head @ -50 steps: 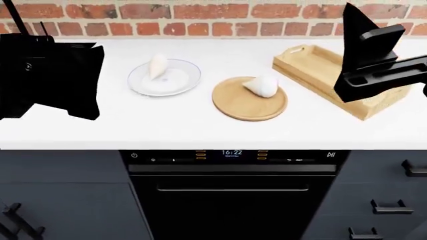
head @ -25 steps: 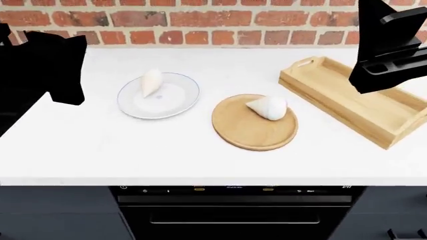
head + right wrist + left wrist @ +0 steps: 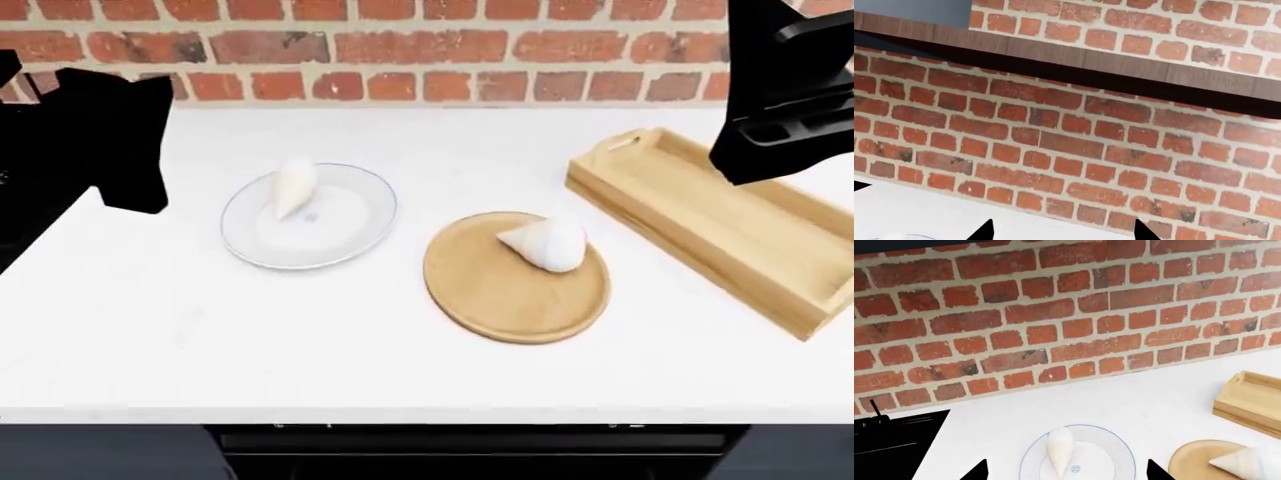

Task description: Move the dessert items from the plate to the tray.

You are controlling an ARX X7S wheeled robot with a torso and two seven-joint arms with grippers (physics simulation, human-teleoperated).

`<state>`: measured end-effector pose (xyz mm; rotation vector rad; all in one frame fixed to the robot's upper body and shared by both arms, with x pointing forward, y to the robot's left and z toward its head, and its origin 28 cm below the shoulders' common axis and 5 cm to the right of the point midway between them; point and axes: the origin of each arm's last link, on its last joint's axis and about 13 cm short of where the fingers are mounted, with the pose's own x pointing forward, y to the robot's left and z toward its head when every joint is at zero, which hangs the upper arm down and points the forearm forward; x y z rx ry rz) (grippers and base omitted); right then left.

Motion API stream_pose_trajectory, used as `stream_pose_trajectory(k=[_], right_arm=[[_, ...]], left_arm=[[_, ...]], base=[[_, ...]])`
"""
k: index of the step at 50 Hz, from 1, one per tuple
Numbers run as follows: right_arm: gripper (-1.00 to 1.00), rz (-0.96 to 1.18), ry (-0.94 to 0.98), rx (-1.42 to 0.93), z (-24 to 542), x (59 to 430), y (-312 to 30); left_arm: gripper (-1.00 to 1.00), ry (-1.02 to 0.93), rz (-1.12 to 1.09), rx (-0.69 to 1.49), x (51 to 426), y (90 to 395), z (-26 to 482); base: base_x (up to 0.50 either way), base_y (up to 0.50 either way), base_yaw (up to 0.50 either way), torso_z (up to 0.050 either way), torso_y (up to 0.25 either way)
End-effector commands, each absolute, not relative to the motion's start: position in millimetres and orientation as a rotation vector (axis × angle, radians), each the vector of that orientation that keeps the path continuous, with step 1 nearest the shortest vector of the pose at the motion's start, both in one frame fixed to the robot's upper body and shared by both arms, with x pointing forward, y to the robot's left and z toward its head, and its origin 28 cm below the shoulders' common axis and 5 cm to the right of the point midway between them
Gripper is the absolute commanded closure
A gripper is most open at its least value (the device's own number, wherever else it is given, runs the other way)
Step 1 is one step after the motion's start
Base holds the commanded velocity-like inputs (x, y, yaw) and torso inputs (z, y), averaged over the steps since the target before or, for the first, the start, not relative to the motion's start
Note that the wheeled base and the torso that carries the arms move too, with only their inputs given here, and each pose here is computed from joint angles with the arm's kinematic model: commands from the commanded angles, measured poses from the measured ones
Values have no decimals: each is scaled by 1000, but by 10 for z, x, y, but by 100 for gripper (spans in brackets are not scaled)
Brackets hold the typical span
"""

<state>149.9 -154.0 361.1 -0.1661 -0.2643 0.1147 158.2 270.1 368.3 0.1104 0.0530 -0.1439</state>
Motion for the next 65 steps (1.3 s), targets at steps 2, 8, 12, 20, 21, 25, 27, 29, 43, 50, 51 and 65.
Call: stream_pose_trajectory(k=[2,8,12,20,21,25,27,29,43,50,51,65], right_arm=[[-100,112,-268,-171,3633,1491,-1545],[-100,114,-269,-175,3637,1490,-1543],[-100,114,-269,-177,3637,1487,-1542],[-100,116,-265,-174,3628,1493,-1545],[-100,117,-265,-173,3626,1489,-1545],[-100,117,-265,-174,3624,1489,-1545],[-100,117,-266,-175,3629,1488,-1546],[-100,116,-266,-175,3631,1488,-1547],[-100,110,-257,-176,3637,1480,-1555],[-100,108,-251,-178,3629,1490,-1566],[-100,108,-251,-180,3633,1489,-1567],[-100,106,-243,-191,3600,1496,-1572]], left_arm=[[-100,52,-133,103,1590,2716,3684],[-100,56,-128,107,1594,2719,3674],[-100,56,-124,106,1592,2722,3673],[-100,56,-120,99,1597,2731,3665],[-100,56,-121,98,1597,2731,3661],[-100,52,-122,96,1589,2733,3668],[-100,51,-121,97,1589,2732,3671],[-100,51,-121,97,1589,2732,3669],[-100,53,-123,98,1591,2735,3666],[-100,55,-121,100,1581,2741,3665],[-100,54,-120,100,1578,2742,3669],[-100,50,-121,89,1570,2751,3652]], base=[[234,0,0,0,0],[232,0,0,0,0],[233,0,0,0,0],[233,0,0,0,0],[234,0,0,0,0],[231,0,0,0,3],[232,0,0,0,0],[229,0,0,0,0],[228,0,0,0,1],[214,0,0,0,0],[215,0,0,0,0],[212,0,0,0,1]])
